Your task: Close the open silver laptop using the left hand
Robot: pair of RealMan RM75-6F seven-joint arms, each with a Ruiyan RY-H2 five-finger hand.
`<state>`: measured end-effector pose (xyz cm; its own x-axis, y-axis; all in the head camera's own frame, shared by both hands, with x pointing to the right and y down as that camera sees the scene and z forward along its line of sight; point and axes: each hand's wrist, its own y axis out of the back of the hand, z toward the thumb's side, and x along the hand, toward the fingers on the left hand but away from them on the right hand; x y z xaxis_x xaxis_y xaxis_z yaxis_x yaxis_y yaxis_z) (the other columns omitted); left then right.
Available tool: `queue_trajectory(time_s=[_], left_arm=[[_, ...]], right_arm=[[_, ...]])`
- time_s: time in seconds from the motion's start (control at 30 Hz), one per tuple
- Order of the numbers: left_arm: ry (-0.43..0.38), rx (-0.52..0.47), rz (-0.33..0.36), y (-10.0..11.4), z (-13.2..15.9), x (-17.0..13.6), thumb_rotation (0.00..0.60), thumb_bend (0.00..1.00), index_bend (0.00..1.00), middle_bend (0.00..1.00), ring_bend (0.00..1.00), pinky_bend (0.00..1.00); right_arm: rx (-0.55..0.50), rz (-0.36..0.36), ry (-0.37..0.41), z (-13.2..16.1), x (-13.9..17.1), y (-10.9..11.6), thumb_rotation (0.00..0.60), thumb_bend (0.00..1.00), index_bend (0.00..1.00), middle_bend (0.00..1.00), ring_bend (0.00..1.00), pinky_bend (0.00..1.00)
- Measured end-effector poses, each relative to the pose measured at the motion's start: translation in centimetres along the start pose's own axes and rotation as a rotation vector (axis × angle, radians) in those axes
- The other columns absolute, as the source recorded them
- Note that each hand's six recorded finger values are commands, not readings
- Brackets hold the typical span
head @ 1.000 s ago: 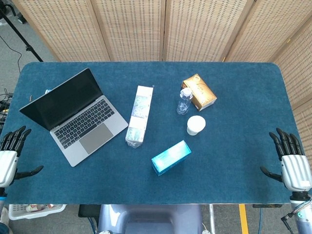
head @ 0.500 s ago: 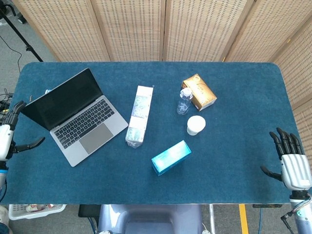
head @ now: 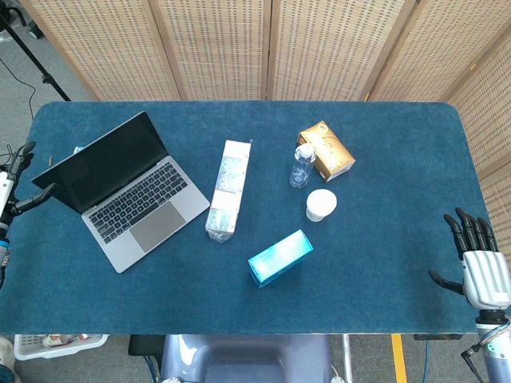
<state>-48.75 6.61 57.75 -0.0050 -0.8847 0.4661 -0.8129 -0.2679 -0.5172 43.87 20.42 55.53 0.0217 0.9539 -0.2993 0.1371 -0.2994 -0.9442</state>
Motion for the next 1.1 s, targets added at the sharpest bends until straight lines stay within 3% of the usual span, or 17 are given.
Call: queue_trajectory(time_s=[0.23, 0.5, 0.63, 0.87, 1.1], left_arm=[[0.026, -0.027, -0.016, 0.6, -0.8, 0.9, 0.252, 0.00, 0.06, 0.00, 0.06, 0.13], [0.045, -0.043, -0.053, -0.4, -1.2, 1.5, 0.254, 0.00, 0.14, 0.04, 0.17, 0.29], [0.055, -0.048, -0.066, -0.8, -1.4, 1.8, 0.254, 0.00, 0.17, 0.07, 0.20, 0.31], [0.062, -0.009, -0.084, -1.4, -1.3, 2.1, 0.254, 0.00, 0.31, 0.21, 0.30, 0.38], [0.046, 0.062, -0.101, -2.5, -0.8, 1.9, 0.248, 0.00, 0.35, 0.23, 0.32, 0.39]], right_arm=[[0.001, 0.002, 0.001, 0.1, 0.0, -0.1, 0.600, 0.00, 0.00, 0.00, 0.00, 0.00], [0.002, 0.000, 0.002, 0.1, 0.0, -0.1, 0.600, 0.00, 0.00, 0.00, 0.00, 0.00], [0.002, 0.000, 0.000, 0.1, 0.0, 0.0, 0.600, 0.00, 0.00, 0.00, 0.00, 0.00], [0.006, 0.003, 0.003, 0.2, 0.0, -0.2, 0.600, 0.00, 0.00, 0.00, 0.00, 0.00], [0.007, 0.004, 0.005, 0.3, 0.1, -0.2, 0.600, 0.00, 0.00, 0.00, 0.00, 0.00]])
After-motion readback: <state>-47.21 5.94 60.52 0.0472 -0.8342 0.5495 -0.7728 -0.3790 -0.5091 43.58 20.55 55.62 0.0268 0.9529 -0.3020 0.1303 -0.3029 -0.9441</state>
